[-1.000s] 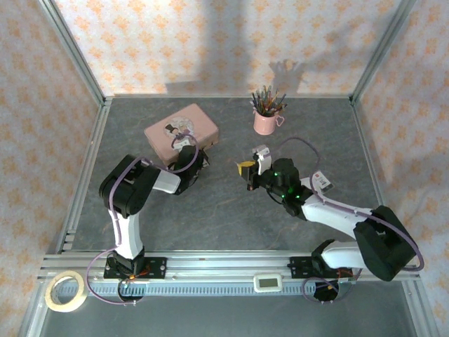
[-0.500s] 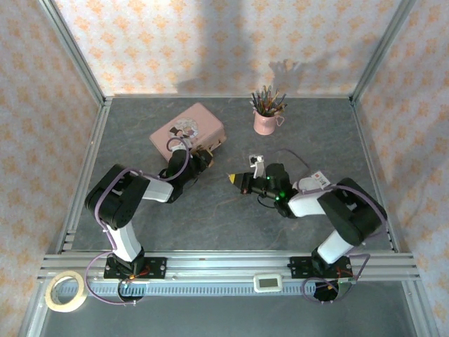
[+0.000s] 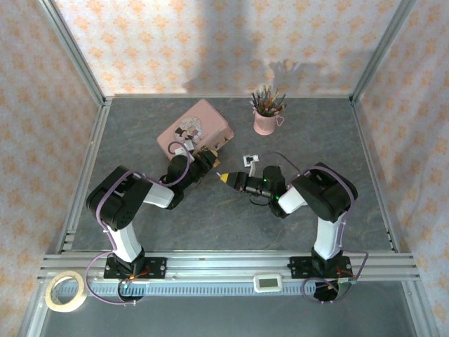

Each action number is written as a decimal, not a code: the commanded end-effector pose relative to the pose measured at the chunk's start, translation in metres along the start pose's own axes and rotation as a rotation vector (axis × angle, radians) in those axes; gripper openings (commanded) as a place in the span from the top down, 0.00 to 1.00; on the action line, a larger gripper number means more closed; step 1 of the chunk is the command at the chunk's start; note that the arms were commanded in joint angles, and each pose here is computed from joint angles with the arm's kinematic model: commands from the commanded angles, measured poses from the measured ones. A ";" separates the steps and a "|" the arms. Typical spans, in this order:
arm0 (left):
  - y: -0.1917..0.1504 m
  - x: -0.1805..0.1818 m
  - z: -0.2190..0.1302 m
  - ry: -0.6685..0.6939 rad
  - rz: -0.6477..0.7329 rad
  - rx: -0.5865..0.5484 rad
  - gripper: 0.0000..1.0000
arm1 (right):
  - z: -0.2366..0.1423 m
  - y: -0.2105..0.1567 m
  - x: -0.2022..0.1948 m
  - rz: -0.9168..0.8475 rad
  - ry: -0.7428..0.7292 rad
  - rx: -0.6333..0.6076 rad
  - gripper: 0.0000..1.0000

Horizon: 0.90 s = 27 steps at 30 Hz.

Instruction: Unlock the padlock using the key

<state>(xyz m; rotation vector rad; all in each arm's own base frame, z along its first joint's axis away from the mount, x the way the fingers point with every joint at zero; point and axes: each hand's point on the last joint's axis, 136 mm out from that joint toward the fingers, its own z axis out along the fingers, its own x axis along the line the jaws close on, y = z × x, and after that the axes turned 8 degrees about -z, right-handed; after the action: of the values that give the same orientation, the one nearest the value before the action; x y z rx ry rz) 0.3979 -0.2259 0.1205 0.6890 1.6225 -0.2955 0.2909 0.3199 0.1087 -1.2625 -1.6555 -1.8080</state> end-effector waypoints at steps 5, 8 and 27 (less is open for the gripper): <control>-0.002 -0.036 -0.003 -0.147 -0.014 0.012 1.00 | -0.005 0.024 0.021 0.009 0.133 -0.090 1.00; -0.003 -0.035 -0.004 -0.145 -0.016 0.014 1.00 | -0.006 0.026 0.020 0.020 0.143 -0.097 1.00; -0.007 -0.039 -0.006 -0.161 -0.019 0.022 1.00 | 0.008 0.032 0.007 0.036 0.141 -0.108 1.00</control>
<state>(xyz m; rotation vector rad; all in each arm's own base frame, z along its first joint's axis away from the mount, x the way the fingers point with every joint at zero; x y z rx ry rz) 0.3945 -0.2275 0.1241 0.6737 1.6042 -0.3161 0.3122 0.3199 0.1188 -1.2436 -1.4815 -1.8699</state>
